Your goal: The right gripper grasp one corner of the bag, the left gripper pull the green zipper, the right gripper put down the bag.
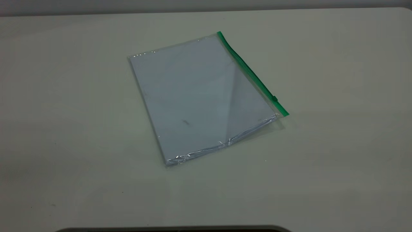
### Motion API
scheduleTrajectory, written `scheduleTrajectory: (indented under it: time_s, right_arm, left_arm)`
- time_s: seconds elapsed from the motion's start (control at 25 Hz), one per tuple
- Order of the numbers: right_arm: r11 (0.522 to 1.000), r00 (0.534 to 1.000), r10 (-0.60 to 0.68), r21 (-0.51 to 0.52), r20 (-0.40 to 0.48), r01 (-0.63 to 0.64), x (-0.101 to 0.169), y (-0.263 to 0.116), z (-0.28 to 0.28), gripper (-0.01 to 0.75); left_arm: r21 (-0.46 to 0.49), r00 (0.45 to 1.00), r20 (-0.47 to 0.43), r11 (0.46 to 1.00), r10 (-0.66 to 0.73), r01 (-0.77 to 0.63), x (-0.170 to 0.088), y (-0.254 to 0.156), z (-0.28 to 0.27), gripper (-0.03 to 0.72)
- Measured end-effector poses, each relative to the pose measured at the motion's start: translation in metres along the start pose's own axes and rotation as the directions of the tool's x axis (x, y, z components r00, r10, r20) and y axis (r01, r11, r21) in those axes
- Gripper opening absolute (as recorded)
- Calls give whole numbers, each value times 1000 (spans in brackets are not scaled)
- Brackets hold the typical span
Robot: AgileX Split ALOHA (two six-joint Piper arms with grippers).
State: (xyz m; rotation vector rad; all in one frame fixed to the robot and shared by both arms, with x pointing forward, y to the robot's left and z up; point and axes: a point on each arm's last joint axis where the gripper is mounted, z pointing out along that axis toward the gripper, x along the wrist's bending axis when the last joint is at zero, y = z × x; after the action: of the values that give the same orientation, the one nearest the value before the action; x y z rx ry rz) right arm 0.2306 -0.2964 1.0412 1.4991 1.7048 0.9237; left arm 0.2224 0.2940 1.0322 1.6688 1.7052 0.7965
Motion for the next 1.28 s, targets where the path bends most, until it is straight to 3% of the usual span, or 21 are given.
scheduleTrajectory:
  time_s: [0.64,0.84,1.08,1.28]
  right_arm:
    - [1000,1000,9,-2,-18,-9,2,0,0,424]
    - [994,976,100,-14,-193,-105,17,11,3,423]
    - [988,969,129,116,-210,-107,15,48,53,426]
    - [967,961,119,250,-250,-55,16,64,113,495]
  left_arm:
    - [0,1000,3,1000,2,-2,0,0,0,401]
    - [-39,999,38,999,-8,9,-3,7,-3,401]
    - [-66,996,91,998,25,-19,-6,55,13,401]
    - [-45,993,103,998,52,-47,-4,100,39,403]
